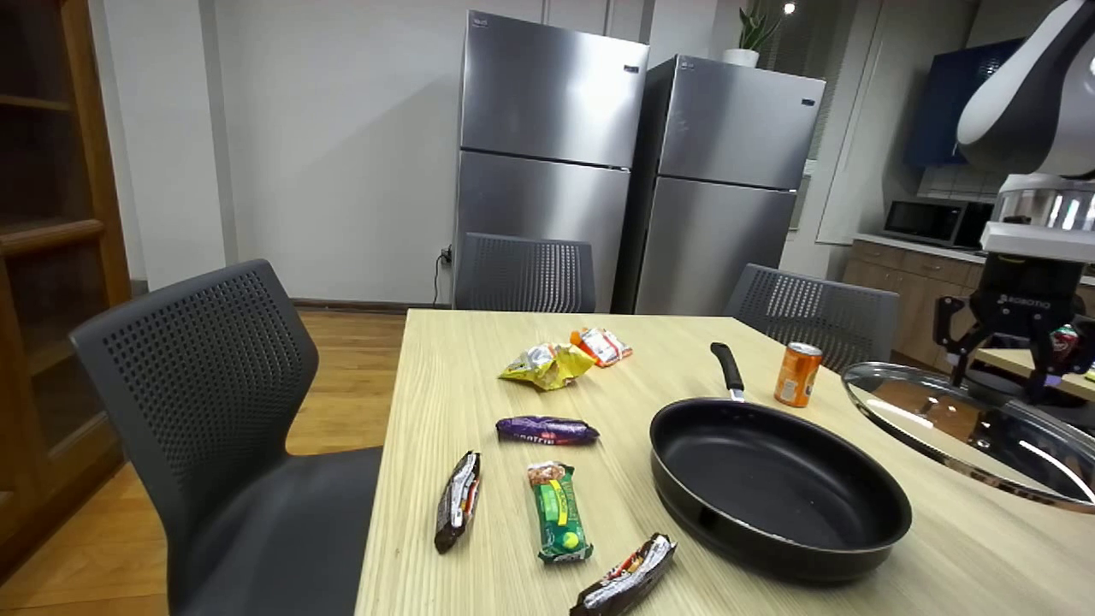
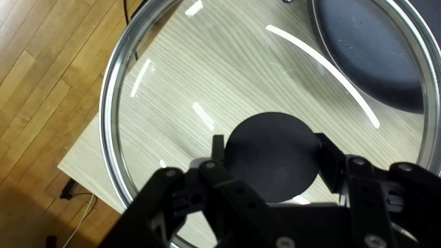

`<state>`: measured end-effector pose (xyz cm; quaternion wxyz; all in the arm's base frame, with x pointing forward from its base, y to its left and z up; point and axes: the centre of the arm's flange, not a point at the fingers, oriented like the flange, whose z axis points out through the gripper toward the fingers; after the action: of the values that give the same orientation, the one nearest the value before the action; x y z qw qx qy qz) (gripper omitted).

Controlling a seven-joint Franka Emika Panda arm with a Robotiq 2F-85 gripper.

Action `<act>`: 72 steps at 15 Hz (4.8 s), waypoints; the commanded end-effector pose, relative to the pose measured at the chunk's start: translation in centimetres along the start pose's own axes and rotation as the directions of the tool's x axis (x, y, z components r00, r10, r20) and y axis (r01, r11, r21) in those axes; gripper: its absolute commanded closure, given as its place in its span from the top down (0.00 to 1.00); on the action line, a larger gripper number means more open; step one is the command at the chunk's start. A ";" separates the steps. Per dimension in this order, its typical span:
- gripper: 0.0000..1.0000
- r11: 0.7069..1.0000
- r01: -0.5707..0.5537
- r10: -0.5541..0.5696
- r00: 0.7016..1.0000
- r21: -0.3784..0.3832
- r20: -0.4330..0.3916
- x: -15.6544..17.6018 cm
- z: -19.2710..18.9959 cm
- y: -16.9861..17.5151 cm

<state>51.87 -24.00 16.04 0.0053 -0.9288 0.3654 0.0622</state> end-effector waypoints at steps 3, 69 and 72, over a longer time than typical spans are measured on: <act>0.39 0.995 -0.085 0.084 0.996 0.042 0.029 3.4 -0.6 2.4; 1.00 0.966 0.259 -0.259 0.963 0.006 0.081 -2.4 1.8 -14.8; 1.00 0.947 0.322 -0.320 0.944 -0.014 0.080 -5.1 1.9 -18.0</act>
<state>61.47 -10.86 12.62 0.0297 -0.9673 0.2281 0.1064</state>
